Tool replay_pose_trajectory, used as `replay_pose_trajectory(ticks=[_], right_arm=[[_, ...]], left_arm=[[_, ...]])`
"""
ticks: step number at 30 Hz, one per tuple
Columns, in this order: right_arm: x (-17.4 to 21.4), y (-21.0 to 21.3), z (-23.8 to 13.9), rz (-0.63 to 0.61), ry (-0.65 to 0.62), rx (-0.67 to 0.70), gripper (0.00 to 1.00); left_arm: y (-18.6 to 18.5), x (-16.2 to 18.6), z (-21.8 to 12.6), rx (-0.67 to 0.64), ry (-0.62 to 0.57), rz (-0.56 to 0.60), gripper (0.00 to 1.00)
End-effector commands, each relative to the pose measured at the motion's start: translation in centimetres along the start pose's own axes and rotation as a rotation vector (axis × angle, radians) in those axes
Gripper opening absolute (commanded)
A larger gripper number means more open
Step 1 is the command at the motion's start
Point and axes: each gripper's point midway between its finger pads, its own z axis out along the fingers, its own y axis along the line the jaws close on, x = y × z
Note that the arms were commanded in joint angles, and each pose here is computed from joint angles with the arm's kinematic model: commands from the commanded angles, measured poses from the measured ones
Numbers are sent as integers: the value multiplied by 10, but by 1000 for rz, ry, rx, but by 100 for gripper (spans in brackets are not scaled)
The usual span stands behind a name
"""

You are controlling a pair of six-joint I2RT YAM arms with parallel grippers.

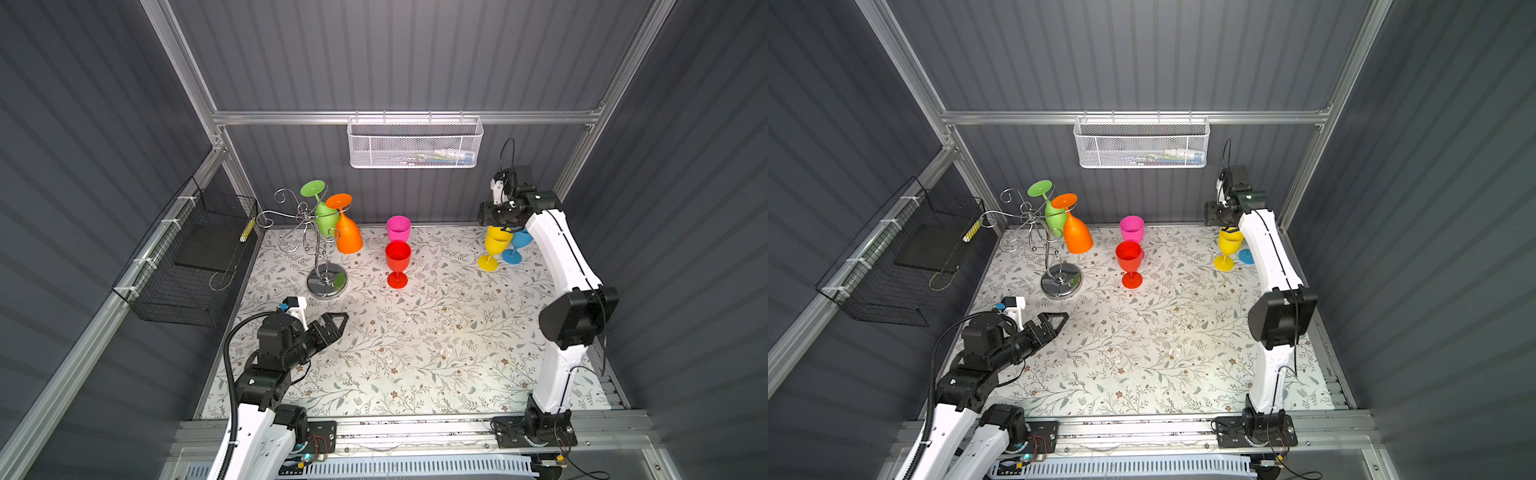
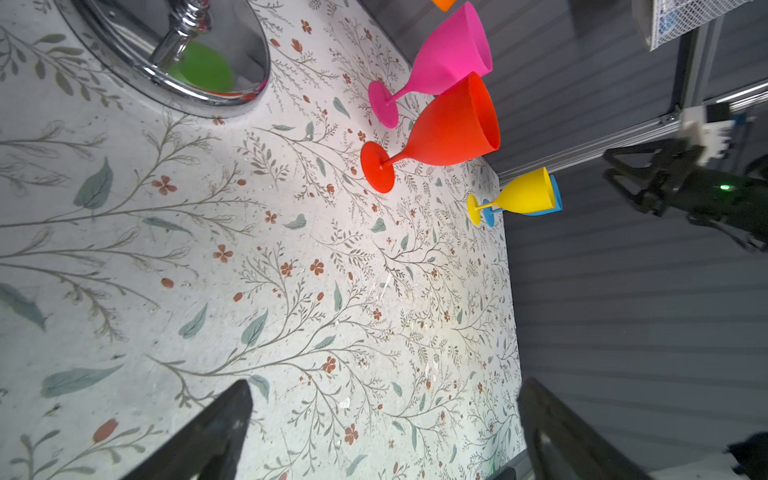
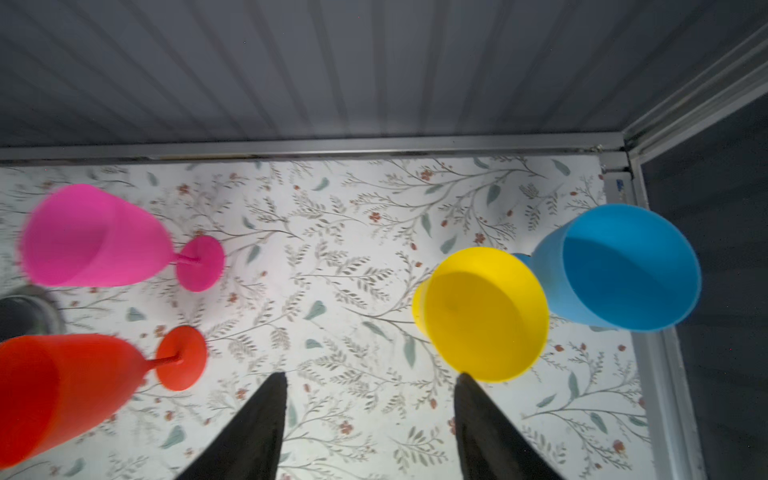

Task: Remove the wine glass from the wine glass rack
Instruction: 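Move the right gripper toward the orange glass while the left gripper rises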

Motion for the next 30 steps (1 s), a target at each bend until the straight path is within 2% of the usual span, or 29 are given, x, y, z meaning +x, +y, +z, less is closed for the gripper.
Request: replay_pose_trajectory(ticks=[1, 3, 9, 14, 17, 23, 30], right_arm=[[-10, 51, -24, 15, -95, -102, 67], [-8, 83, -36, 11, -125, -176, 68], [-10, 177, -66, 125, -182, -499, 71], [-10, 238, -82, 225, -182, -725, 69], [-1, 270, -88, 211, -171, -791, 69], [23, 308, -88, 172, -128, -828, 68], [35, 341, -92, 281, -108, -916, 68]], left_arm=[[10, 7, 0, -33, 9, -12, 100], [12, 7, 2, -23, 0, -28, 100], [7, 1, 5, -4, -18, -45, 100], [21, -12, 1, -127, -61, -65, 100], [32, -15, 0, -211, -58, -100, 100], [21, -42, -12, -268, -126, -95, 100], [7, -81, -34, -369, -221, -40, 100]])
